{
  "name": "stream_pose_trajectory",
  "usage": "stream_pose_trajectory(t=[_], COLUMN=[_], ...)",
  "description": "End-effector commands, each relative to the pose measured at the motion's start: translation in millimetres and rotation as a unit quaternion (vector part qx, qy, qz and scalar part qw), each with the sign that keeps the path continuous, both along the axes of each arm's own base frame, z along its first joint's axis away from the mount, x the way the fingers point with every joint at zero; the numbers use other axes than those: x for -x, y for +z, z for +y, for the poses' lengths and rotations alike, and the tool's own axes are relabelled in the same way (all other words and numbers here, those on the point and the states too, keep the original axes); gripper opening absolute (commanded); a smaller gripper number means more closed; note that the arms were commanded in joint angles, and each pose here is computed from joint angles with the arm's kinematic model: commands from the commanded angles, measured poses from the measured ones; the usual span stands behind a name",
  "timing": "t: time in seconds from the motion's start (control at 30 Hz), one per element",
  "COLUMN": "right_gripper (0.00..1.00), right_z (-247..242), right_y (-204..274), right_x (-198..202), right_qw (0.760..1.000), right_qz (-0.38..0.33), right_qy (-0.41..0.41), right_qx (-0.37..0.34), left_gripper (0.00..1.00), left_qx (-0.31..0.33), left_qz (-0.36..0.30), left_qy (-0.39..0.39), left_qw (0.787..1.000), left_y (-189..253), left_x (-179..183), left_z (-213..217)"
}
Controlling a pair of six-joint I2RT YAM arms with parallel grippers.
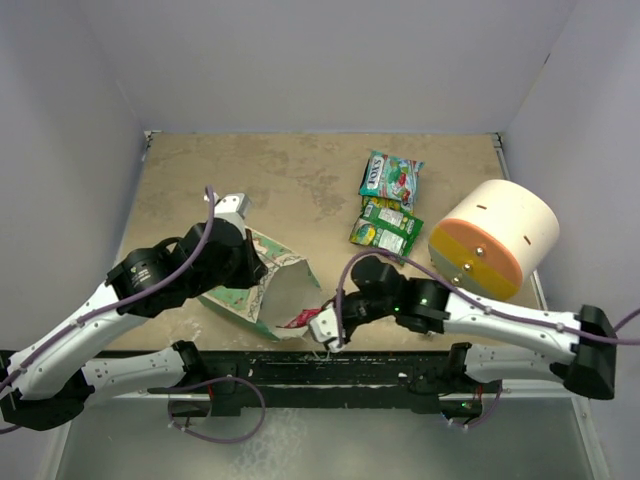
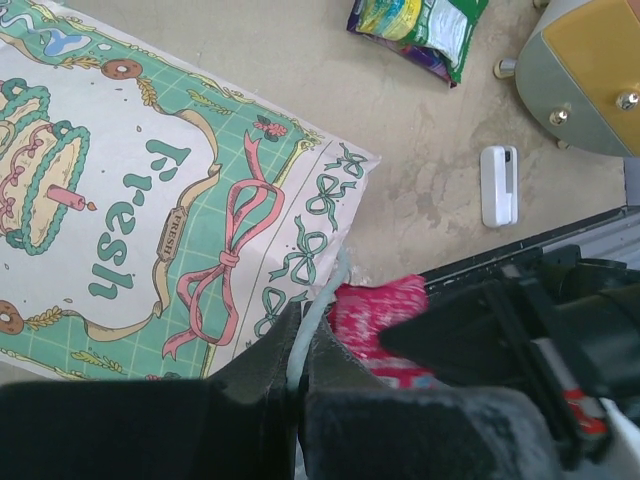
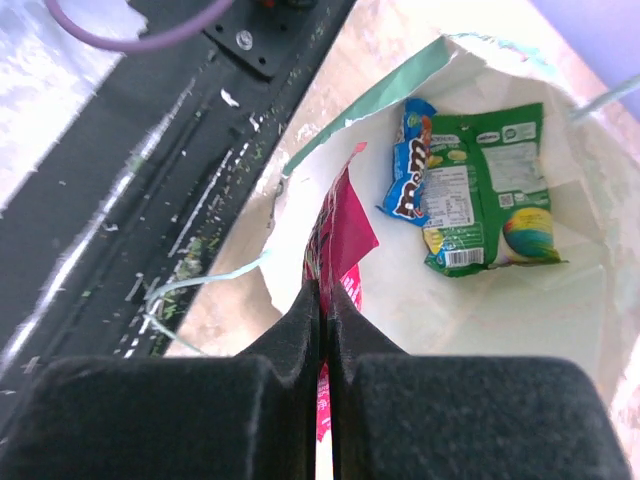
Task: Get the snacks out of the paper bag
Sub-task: Take out the snack from the paper bag, then place the snack at the center of the board.
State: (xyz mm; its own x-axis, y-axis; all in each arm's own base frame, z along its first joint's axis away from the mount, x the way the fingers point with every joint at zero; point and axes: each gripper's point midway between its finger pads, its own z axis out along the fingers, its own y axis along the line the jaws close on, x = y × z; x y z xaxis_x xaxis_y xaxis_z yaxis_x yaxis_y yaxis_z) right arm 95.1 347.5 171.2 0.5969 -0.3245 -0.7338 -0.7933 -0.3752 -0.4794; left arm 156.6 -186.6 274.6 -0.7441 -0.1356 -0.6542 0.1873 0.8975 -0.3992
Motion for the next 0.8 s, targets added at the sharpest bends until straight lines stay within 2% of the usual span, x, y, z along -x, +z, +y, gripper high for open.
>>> stream_pose_trajectory(t=[0.0, 0.1, 0.2, 0.37, 0.43, 0.53, 0.63, 0.77], right_gripper=[0.0, 0.0, 0.0, 0.0, 0.0, 0.0, 0.0, 0.0], right_z=[-32.7, -52.5, -75.0, -110.4, -127.6, -151.0, -168.2, -180.2], right_y=[43.7, 78.7, 96.2, 123.3, 134.8, 132.8, 136.2, 115.8], right_x=[23.6, 11.4, -5.1, -44.9, -70.2, -105.5, -134.9, -183.5], right_qw=[0.998, 0.995, 0.989, 0.966, 0.941, 0.889, 0.843, 0.81], right_qz=[0.057, 0.045, 0.025, 0.009, 0.007, -0.003, -0.021, -0.022], right_qy=[-0.018, -0.079, -0.14, -0.253, -0.322, -0.437, -0.513, -0.571], right_qx=[-0.022, -0.048, -0.039, -0.062, -0.1, -0.136, -0.16, -0.13], left_gripper=[0.0, 0.0, 0.0, 0.0, 0.0, 0.0, 0.0, 0.0], left_qx=[0.003, -0.004, -0.004, 0.0, 0.002, 0.001, -0.004, -0.001], left_qz=[-0.022, -0.016, -0.01, -0.018, -0.022, -0.025, -0.025, -0.026], left_qy=[0.001, 0.002, -0.006, -0.02, -0.024, -0.033, -0.04, -0.047], left_qw=[1.0, 1.0, 1.0, 1.0, 0.999, 0.999, 0.999, 0.999], left_y=[4.9, -0.1, -2.9, -1.1, 0.8, 2.0, 2.1, 4.2], left_x=[-8.5, -8.8, -7.9, -8.0, -8.6, -8.7, -8.9, -8.5], left_z=[-3.2, -3.7, -8.2, -11.6, -12.9, -15.6, -17.2, -20.0])
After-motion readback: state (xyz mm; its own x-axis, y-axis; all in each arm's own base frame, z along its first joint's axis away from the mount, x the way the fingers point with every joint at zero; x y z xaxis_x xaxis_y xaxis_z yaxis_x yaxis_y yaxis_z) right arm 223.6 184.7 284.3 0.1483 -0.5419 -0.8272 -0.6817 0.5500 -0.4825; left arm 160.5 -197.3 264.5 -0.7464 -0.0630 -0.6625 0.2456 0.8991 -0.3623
